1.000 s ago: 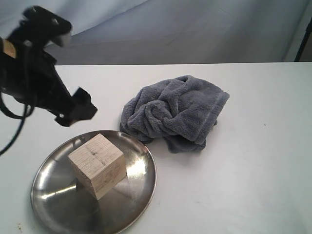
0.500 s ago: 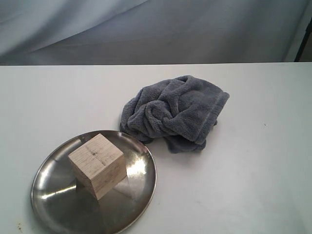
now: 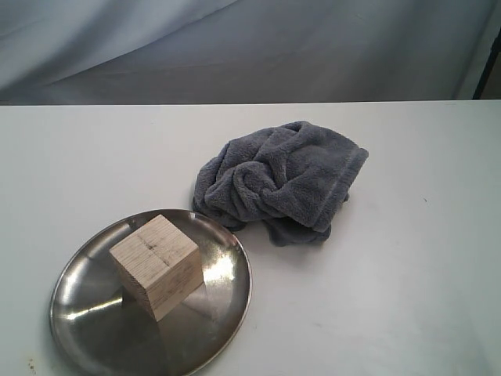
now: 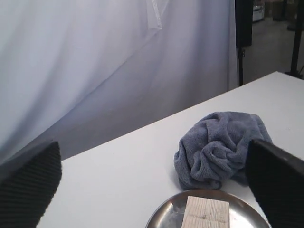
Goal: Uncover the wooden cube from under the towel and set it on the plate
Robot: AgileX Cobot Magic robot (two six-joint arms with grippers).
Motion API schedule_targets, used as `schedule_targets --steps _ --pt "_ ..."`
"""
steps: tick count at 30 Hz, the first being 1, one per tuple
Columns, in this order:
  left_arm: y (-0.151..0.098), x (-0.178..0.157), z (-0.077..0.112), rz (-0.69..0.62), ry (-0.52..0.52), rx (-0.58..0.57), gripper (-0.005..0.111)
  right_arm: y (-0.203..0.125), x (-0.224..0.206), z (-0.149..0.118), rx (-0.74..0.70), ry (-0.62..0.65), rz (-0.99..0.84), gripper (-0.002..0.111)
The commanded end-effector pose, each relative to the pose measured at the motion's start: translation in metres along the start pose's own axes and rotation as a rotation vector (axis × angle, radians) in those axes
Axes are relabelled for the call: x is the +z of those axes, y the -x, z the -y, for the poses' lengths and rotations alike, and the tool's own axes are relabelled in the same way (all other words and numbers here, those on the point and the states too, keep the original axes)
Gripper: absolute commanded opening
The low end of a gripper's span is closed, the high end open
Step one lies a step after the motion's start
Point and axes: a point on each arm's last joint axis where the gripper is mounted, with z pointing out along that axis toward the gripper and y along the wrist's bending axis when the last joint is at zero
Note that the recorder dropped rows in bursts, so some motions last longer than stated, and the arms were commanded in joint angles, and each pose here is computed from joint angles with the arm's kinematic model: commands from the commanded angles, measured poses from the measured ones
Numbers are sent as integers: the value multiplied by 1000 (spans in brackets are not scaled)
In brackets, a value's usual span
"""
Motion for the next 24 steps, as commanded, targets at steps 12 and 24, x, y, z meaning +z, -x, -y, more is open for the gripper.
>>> schedule_targets --steps 12,24 --pt "-19 -42 -3 144 54 -22 1 -1 0 0 8 -7 4 0" --pt "-29 -40 -1 124 52 -13 0 -1 0 0 8 -7 4 0"
